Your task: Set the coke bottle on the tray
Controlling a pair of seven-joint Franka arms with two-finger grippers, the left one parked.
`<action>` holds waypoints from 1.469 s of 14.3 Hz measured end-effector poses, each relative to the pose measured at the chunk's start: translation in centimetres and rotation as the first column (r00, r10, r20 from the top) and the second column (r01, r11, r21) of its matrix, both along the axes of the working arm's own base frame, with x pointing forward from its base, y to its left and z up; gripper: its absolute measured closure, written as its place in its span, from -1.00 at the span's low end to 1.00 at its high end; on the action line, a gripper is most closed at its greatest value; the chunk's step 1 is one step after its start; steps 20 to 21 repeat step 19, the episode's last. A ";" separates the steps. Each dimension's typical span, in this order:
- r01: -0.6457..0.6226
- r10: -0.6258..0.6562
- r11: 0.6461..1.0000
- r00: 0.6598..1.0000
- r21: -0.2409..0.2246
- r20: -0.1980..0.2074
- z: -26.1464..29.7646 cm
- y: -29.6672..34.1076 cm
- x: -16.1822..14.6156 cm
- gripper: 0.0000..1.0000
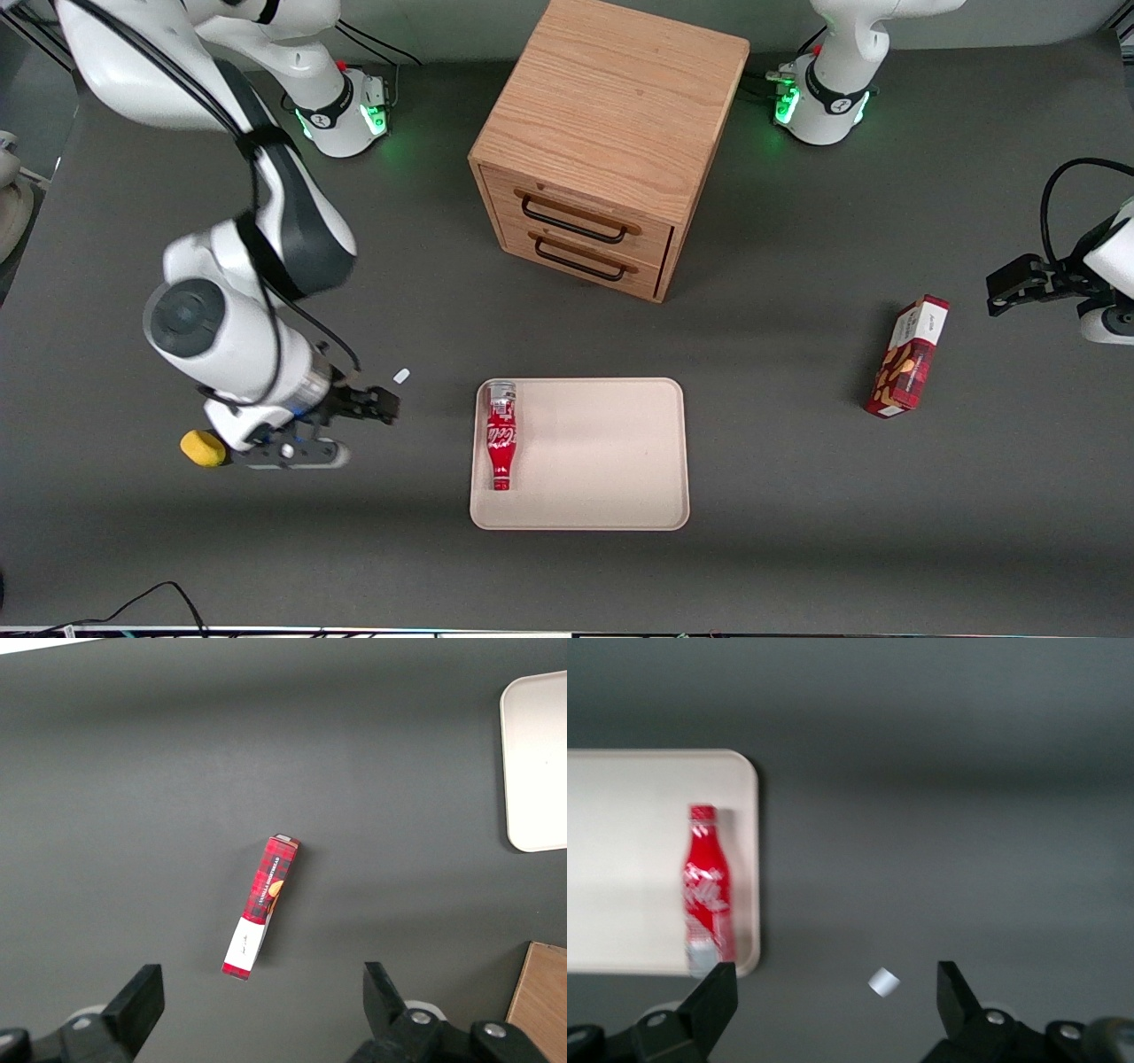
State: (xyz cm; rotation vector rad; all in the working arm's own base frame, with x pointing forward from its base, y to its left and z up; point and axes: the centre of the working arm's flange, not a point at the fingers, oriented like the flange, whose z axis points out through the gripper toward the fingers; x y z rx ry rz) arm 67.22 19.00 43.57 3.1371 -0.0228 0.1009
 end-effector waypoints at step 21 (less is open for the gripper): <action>0.143 -0.142 0.989 0.989 0.024 -0.036 16.1 -19.5 -17.3 -1.00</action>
